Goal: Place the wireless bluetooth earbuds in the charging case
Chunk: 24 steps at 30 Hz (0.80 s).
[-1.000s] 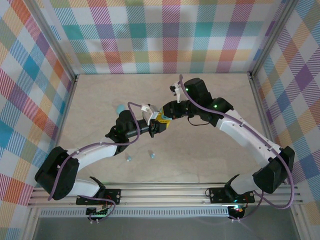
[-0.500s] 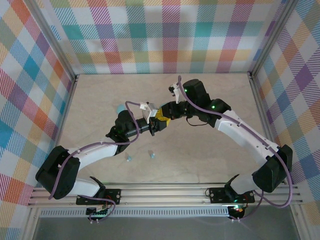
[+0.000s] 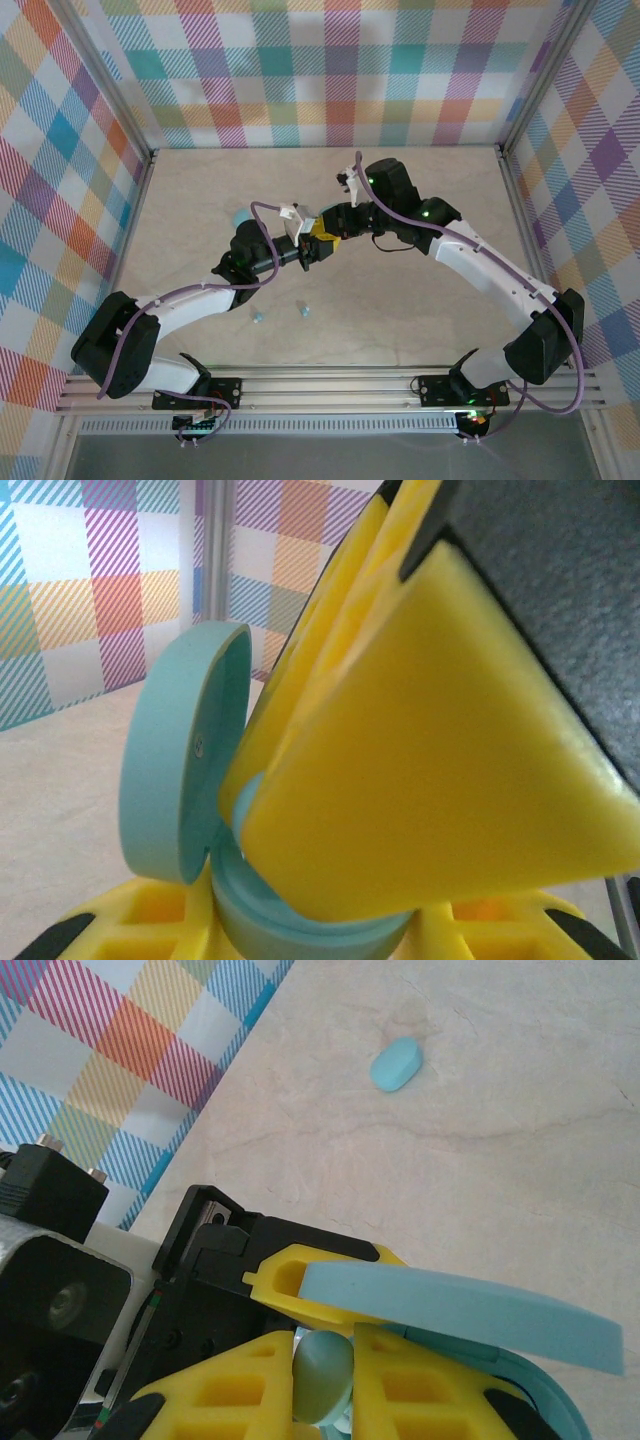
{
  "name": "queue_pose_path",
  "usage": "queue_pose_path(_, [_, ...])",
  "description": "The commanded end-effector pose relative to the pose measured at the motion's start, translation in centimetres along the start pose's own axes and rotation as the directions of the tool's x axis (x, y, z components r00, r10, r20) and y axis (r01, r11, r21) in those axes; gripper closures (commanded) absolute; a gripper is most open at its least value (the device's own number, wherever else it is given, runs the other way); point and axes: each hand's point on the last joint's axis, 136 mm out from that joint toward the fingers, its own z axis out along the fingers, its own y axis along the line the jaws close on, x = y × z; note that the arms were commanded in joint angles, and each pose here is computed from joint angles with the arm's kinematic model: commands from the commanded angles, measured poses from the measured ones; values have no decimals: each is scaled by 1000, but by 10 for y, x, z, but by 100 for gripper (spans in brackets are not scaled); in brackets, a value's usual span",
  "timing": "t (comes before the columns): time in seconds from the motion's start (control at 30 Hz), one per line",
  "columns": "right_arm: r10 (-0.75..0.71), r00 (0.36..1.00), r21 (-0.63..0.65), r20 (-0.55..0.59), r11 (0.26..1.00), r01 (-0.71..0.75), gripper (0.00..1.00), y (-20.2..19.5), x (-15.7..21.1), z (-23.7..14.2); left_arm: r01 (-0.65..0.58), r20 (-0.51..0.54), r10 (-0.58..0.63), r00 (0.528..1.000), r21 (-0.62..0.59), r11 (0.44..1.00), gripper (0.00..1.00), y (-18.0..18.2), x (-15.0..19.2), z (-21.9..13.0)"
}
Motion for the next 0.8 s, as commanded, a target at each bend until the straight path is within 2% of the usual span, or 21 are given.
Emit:
queue_pose_path(0.0, [1, 1000, 17, -24, 1000, 0, 82, -2, 8, -1, -56, 71, 56, 996, 10, 998, 100, -6, -28, 3])
queue_pose_path(0.33, [13, 999, 48, -36, 999, -11, 79, -8, 16, -1, -66, 81, 66, 995, 8, 998, 100, -7, -37, 3])
queue_pose_path(0.7, [23, 1000, 127, -4, 992, -22, 78, -20, 6, -2, -69, 90, 67, 994, 12, 998, 100, -10, -39, 0])
queue_pose_path(0.77, [24, 1000, 132, -1, 991, -24, 74, -20, 5, -2, -70, 91, 68, 994, 16, 997, 100, -10, -40, 0])
